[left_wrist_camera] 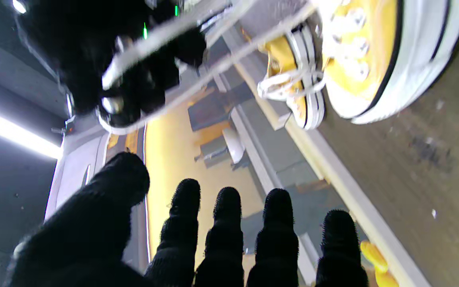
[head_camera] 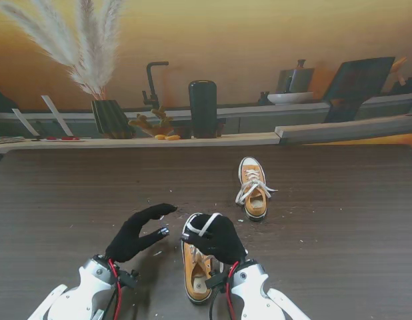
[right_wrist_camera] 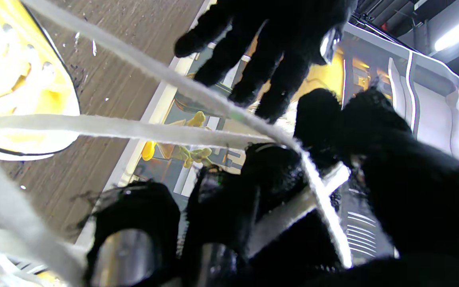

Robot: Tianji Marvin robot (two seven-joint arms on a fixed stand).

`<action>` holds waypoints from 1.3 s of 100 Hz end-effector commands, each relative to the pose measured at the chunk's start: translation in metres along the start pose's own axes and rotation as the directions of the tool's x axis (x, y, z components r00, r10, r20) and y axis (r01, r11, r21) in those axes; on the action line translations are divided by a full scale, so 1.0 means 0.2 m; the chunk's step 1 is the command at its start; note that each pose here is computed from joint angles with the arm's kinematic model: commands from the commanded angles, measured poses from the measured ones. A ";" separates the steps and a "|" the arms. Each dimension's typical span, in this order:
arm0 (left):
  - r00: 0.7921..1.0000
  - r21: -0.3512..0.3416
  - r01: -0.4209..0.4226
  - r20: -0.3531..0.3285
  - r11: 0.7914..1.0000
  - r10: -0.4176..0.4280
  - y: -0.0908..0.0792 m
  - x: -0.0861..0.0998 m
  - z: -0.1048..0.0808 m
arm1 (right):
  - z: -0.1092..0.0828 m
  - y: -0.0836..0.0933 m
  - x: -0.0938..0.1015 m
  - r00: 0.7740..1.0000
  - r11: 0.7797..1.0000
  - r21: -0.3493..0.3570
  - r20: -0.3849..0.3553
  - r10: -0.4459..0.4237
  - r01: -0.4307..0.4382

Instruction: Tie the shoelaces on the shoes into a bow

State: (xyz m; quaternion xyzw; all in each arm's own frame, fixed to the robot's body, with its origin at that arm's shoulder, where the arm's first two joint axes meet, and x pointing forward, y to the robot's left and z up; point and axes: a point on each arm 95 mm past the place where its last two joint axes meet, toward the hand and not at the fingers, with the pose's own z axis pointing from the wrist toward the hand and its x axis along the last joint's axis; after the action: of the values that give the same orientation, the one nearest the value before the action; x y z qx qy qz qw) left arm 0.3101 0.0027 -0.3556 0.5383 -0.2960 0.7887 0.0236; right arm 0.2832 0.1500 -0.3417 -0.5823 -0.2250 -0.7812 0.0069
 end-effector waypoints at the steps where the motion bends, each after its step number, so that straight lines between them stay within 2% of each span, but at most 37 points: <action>1: 1.000 -0.044 -0.015 0.000 0.999 0.015 0.04 -0.01 -0.01 | 0.00 0.00 0.01 1.000 1.000 0.006 -0.005 -0.008 0.008; 18: 1.000 -0.076 -0.002 -0.012 0.997 0.001 0.12 -0.02 0.02 | -0.01 0.02 0.02 1.000 1.000 0.003 -0.011 -0.021 0.021; 38: 0.999 -0.080 0.023 -0.026 0.997 -0.025 0.20 -0.04 0.10 | -0.02 0.02 0.03 1.000 1.000 0.000 -0.020 -0.024 0.024; 64: 0.998 -0.113 0.032 -0.052 0.993 -0.038 0.27 -0.04 0.16 | -0.04 0.02 0.04 0.999 1.000 0.011 -0.033 -0.027 0.028; 84: 0.995 -0.144 0.050 -0.077 0.988 -0.061 0.32 -0.03 0.18 | -0.04 0.01 0.04 0.999 0.999 0.016 -0.039 -0.030 0.030; 111: 0.997 -0.089 0.042 -0.060 0.995 -0.048 0.35 -0.02 0.21 | -0.05 0.01 0.04 0.999 0.999 0.019 -0.040 -0.026 0.027; 130: 0.993 0.036 0.120 -0.023 0.992 -0.119 0.31 0.01 0.22 | -0.05 0.00 0.03 1.000 1.000 0.019 -0.023 -0.019 0.019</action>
State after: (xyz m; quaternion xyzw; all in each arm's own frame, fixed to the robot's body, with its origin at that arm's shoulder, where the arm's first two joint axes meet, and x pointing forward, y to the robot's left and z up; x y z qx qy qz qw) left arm 0.3250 -0.0674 -0.3792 0.5473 -0.2616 0.7921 0.0675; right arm 0.2740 0.1464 -0.3367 -0.5667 -0.2342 -0.7900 0.0025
